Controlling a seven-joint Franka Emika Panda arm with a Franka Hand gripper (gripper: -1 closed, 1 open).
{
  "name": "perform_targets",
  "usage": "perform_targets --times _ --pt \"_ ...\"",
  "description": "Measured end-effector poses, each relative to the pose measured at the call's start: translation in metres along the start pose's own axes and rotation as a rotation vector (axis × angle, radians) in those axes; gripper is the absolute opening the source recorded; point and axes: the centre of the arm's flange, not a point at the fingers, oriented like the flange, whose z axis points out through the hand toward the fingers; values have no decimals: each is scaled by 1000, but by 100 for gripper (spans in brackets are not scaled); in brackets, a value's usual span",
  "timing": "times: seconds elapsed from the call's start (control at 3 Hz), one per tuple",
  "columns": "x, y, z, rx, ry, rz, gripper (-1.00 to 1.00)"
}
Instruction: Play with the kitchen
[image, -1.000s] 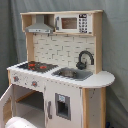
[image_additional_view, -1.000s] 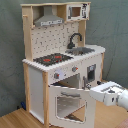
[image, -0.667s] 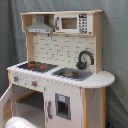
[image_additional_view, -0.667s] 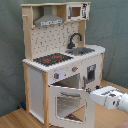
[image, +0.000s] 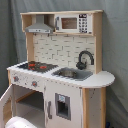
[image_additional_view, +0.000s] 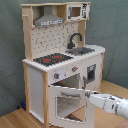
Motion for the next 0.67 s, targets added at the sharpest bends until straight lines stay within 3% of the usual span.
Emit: perform_targets --times 0.67 --pt "12 2 7 -12 74 194 100"
